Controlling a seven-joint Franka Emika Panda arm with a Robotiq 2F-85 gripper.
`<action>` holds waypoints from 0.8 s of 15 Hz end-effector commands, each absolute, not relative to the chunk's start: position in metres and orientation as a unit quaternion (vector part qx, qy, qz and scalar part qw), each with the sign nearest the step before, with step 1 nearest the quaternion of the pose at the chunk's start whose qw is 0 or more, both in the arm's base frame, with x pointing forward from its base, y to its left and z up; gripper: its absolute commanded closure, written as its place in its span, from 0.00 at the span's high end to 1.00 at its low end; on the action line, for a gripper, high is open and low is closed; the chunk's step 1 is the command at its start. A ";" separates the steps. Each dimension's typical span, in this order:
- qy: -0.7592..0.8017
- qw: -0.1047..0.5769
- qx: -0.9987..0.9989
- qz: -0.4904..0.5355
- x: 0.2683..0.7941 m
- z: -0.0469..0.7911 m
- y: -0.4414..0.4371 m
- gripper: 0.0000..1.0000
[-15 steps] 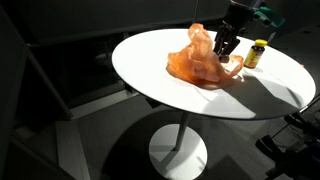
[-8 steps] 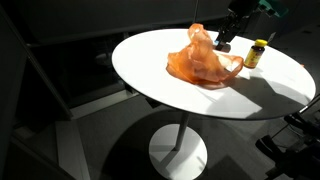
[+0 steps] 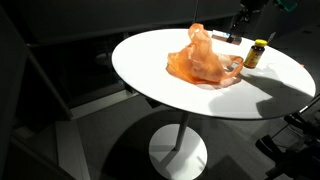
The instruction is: Remove the white bottle from the plastic bag and put it on the table.
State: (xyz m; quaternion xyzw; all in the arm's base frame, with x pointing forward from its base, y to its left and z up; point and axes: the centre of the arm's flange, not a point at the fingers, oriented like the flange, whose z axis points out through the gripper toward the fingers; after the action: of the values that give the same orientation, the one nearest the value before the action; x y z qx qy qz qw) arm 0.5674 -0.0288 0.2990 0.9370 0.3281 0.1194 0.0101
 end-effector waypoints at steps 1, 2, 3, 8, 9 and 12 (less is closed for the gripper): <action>0.310 0.026 0.944 0.106 0.572 0.294 -0.046 0.25; 0.308 0.028 0.946 0.100 0.571 0.289 -0.049 0.25; 0.308 0.029 0.946 0.094 0.569 0.284 -0.051 0.25; 0.311 0.031 0.948 0.065 0.562 0.262 -0.056 0.25; 0.314 0.033 0.947 0.058 0.560 0.259 -0.056 0.25; 0.320 0.032 0.947 0.029 0.554 0.244 -0.054 0.25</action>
State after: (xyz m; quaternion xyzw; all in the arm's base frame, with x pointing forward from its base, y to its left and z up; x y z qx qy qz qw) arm 0.5580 -0.0528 0.2495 0.9450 0.3213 0.0540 0.0290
